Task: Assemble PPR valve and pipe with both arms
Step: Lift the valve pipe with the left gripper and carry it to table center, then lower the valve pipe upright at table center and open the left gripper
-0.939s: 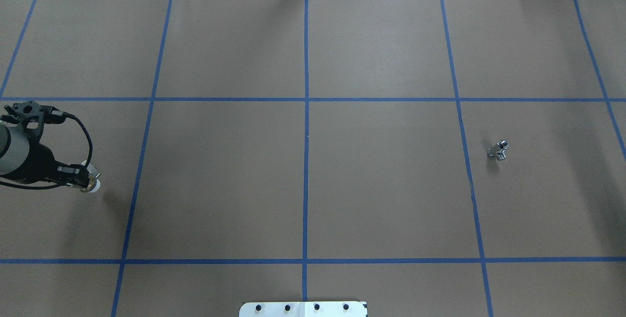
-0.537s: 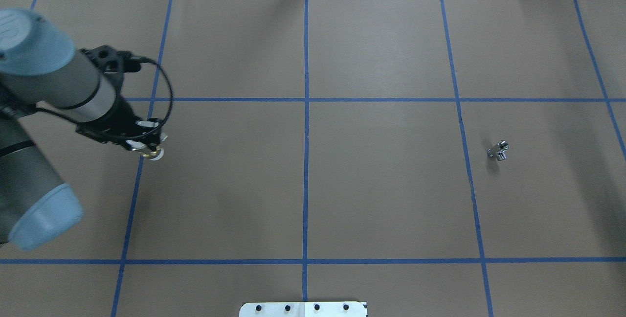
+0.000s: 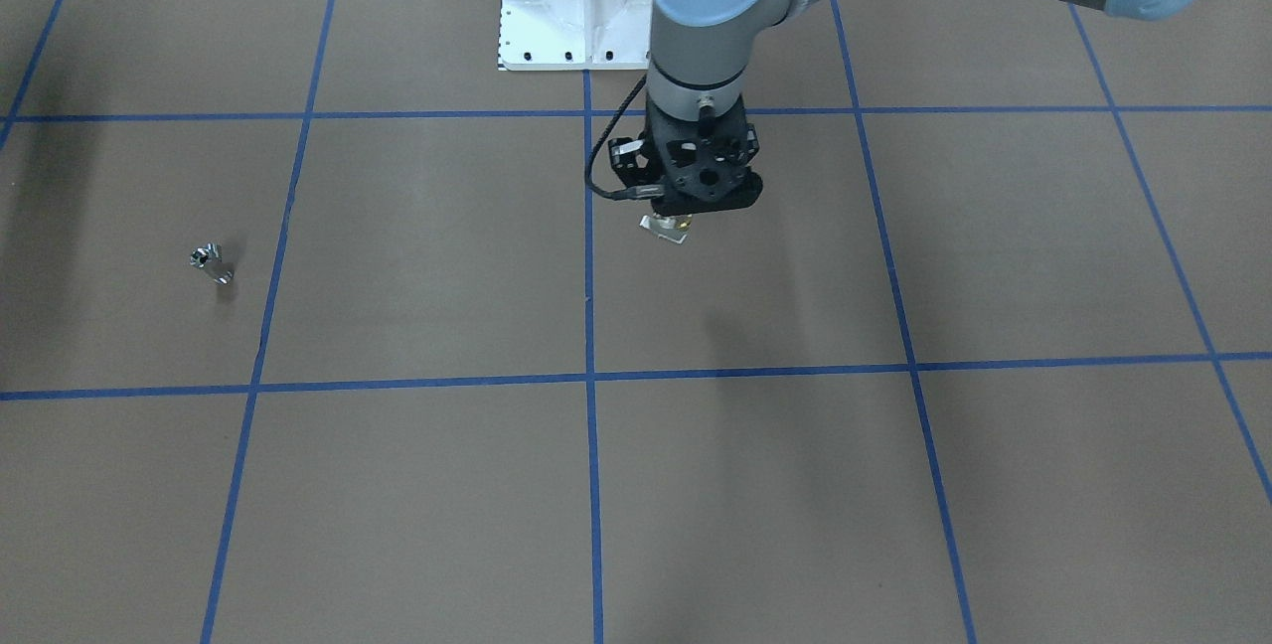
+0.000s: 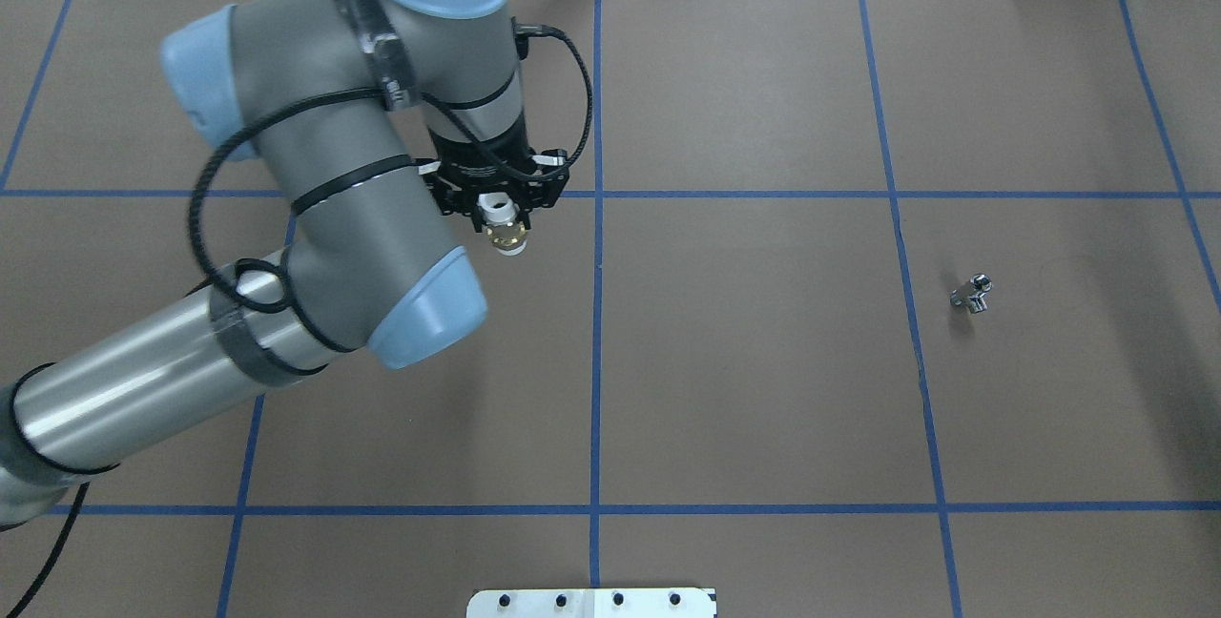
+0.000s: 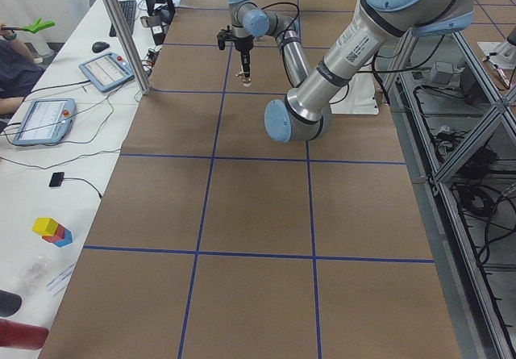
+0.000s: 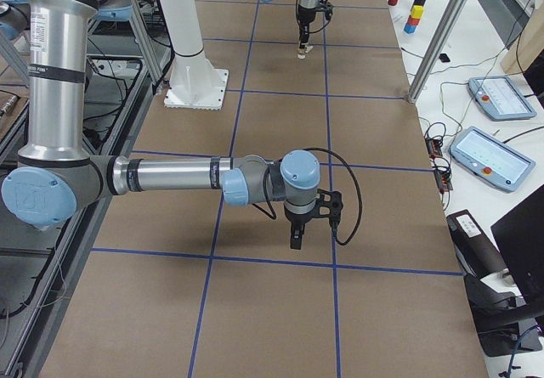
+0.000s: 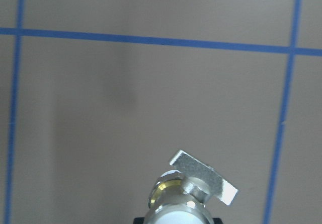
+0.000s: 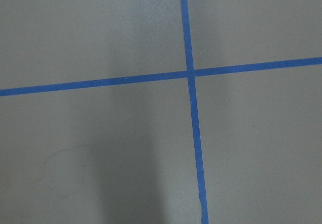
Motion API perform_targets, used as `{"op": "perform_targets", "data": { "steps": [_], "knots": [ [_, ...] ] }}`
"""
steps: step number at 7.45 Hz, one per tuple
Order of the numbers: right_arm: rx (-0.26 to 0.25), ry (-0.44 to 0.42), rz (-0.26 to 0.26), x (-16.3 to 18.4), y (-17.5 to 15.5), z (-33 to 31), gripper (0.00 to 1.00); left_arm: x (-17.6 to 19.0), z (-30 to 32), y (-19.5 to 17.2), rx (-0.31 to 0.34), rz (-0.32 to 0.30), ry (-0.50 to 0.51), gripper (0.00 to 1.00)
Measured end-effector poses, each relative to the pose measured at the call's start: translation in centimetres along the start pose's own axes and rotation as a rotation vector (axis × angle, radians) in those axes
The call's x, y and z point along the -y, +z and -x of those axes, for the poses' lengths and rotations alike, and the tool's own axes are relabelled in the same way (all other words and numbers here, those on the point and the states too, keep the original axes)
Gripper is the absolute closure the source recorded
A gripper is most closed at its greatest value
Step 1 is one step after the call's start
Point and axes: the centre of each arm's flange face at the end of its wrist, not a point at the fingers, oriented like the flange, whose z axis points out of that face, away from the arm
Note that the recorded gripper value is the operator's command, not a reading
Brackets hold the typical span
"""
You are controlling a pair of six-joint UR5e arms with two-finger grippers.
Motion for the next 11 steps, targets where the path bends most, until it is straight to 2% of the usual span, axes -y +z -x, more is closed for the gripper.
{"op": "perform_targets", "data": {
  "steps": [2, 4, 7, 11],
  "knots": [
    [0.005, -0.013, -0.003, 0.6, -0.2, 0.8, 0.01, 2.9, -3.7, 2.3, -0.021, -0.008, 0.01, 1.0],
    [-0.001, -0.022, 0.007, 1.0, 0.3, 1.6, 0.0, 4.5, -4.8, 5.1, -0.041, -0.013, 0.03, 1.0],
    [-0.003, -0.02, 0.013, 1.0, 0.6, 1.8, 0.01, 3.9, -5.7, 9.2, -0.046, 0.008, 0.061, 1.0],
    [-0.007, -0.015, 0.015, 0.9, 0.7, 1.6, 0.01, 2.7, -6.3, 10.7, -0.042, 0.025, 0.075, 1.0]
  ]
}}
